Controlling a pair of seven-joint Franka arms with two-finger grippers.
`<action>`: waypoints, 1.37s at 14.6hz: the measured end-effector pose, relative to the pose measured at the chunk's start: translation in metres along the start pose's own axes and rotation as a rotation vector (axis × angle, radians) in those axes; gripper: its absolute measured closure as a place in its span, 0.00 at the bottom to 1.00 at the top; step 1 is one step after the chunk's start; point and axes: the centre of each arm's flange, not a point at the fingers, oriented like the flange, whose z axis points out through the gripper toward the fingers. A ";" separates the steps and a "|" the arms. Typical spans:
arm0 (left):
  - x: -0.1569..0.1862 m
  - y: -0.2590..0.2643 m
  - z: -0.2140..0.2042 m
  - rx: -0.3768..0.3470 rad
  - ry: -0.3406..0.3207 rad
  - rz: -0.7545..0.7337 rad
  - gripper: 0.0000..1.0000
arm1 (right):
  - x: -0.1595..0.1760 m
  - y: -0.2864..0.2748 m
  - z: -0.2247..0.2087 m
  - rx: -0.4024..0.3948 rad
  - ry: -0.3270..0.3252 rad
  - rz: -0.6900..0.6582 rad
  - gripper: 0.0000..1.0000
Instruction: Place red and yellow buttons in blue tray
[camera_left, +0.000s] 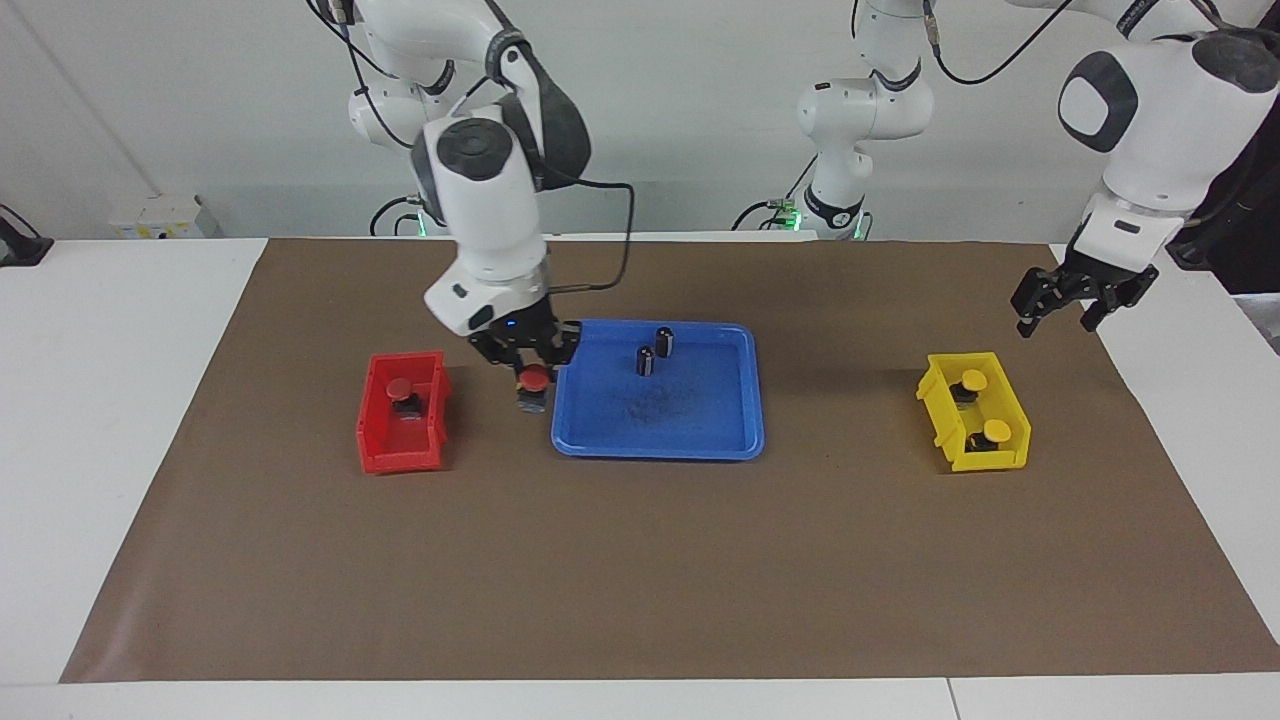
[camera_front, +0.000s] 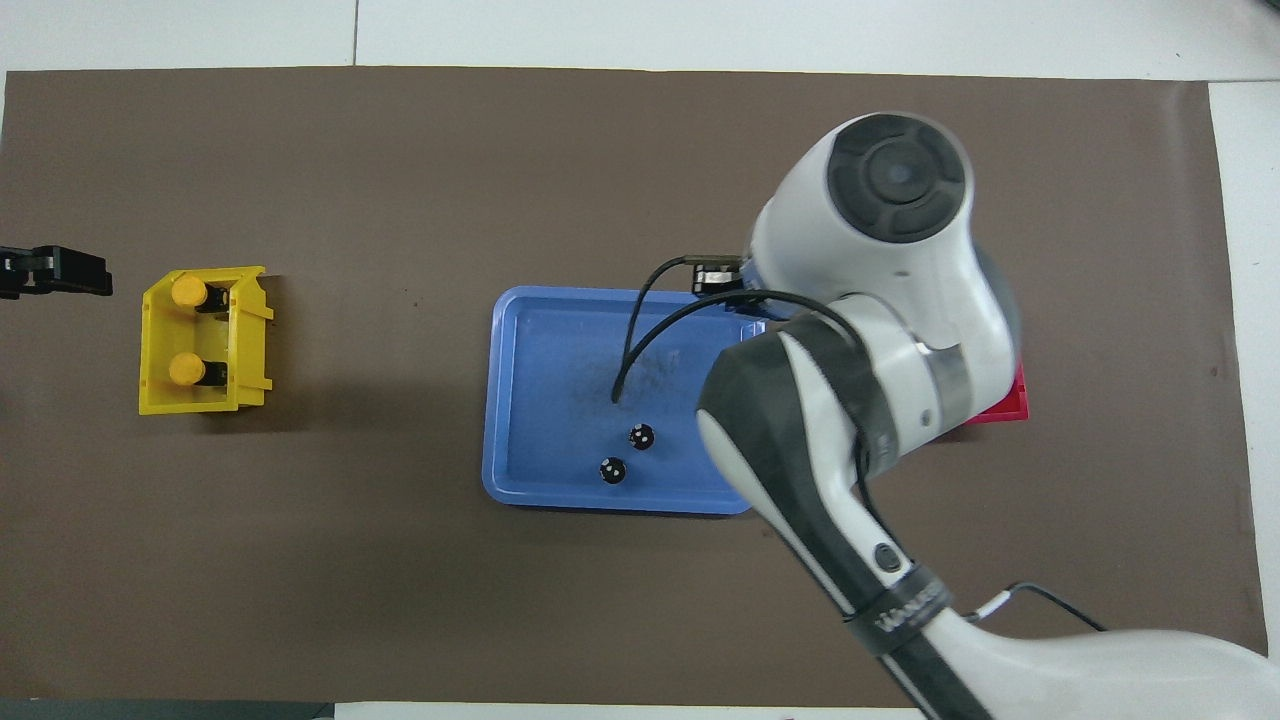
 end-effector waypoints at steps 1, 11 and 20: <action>0.008 0.002 0.019 -0.008 -0.002 -0.003 0.24 | -0.011 -0.021 0.014 0.000 -0.003 0.017 0.60; 0.036 0.003 0.132 -0.024 -0.034 -0.024 0.30 | -0.044 -0.059 0.096 0.010 0.005 0.014 0.60; 0.021 0.008 0.163 -0.026 -0.030 -0.019 0.59 | -0.031 -0.044 0.086 0.007 0.018 0.041 0.25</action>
